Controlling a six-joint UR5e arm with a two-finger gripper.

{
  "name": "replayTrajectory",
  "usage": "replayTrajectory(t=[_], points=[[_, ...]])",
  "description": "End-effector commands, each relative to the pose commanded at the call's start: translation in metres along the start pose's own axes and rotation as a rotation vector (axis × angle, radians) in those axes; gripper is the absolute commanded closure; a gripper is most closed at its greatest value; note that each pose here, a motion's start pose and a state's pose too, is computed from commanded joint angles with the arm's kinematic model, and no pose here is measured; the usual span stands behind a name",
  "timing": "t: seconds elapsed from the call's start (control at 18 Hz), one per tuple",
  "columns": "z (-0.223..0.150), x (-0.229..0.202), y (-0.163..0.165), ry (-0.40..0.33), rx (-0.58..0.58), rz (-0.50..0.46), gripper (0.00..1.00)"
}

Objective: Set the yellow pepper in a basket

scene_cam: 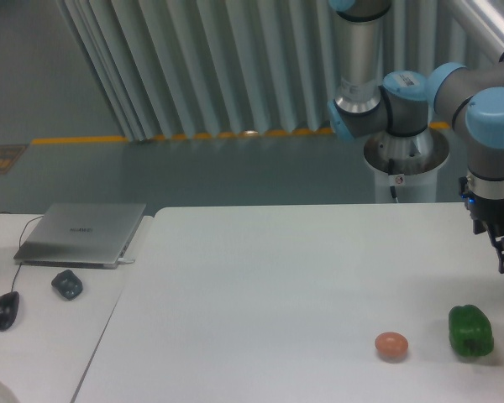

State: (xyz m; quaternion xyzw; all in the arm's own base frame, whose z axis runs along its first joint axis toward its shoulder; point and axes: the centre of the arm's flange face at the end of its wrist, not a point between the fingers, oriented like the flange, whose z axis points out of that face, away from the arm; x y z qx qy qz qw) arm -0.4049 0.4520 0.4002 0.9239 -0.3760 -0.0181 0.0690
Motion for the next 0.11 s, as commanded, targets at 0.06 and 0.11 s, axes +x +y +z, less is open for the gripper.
replayTrajectory(t=[0.06,0.11], points=[[0.0010,0.0005,-0.0021,0.001,0.000,0.003,0.00],[0.0017,-0.0002,-0.0021,0.000,0.000,0.002,0.00]])
